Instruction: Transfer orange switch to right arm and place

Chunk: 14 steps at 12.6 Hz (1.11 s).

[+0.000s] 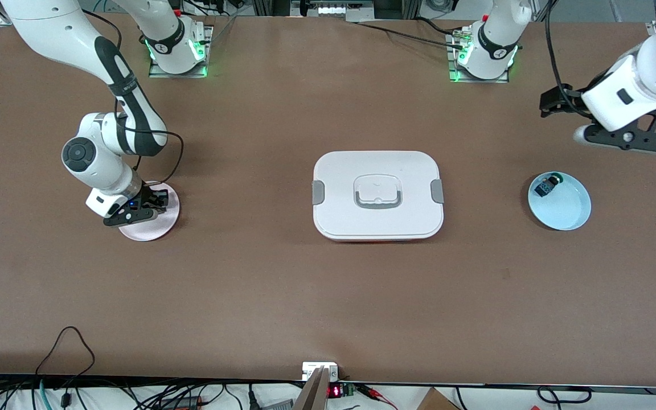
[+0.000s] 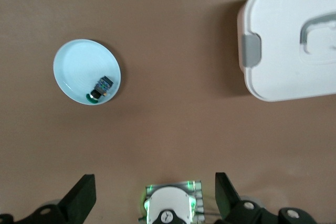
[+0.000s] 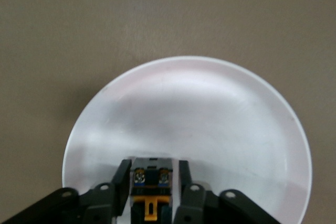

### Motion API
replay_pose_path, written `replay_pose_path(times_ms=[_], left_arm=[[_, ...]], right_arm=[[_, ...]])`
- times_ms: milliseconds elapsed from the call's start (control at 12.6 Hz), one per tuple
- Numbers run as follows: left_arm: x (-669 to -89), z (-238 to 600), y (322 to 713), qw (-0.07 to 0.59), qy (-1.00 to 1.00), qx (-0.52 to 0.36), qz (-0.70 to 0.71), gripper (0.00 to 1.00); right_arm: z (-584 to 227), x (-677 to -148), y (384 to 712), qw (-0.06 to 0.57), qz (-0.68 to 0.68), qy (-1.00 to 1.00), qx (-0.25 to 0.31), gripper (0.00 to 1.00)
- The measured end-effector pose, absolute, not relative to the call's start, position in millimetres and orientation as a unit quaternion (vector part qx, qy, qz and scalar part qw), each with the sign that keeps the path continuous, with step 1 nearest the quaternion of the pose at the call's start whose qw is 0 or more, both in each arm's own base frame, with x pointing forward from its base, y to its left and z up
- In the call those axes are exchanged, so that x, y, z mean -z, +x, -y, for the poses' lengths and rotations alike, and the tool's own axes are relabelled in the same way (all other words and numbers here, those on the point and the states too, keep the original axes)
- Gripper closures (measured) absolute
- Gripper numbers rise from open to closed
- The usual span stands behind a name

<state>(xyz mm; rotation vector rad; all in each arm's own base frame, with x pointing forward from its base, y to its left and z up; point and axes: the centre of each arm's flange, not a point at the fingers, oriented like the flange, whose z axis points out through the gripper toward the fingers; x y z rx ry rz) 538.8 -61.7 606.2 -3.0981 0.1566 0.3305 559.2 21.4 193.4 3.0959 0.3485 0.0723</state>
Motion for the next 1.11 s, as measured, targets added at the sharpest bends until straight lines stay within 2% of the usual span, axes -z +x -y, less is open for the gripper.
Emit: replay_pose_path(times_ms=[159, 398, 557, 875, 1114], left_arm=[[-610, 48, 529, 0.009, -0.997, -0.06, -0.038, 0.0], [-617, 26, 517, 0.011, -0.999, -0.046, -0.017, 0.0], [-614, 7, 522, 0.031, -0.999, -0.033, -0.005, 0.0], [-607, 12, 531, 0.041, -0.999, -0.025, -0.011, 0.0], [-606, 17, 541, 0.026, -0.999, -0.023, 0.018, 0.0]], right_arm=[[-21, -217, 572, 0.013, -0.11, 0.993, -0.038, 0.33], [-22, -295, 583, 0.007, -0.11, 0.993, -0.036, 0.0], [-24, -363, 578, 0.0, -0.109, 0.994, -0.008, 0.0], [-34, -507, 559, -0.009, -0.105, 0.994, 0.013, 0.0], [-34, -564, 557, -0.009, -0.107, 0.994, 0.011, 0.0]])
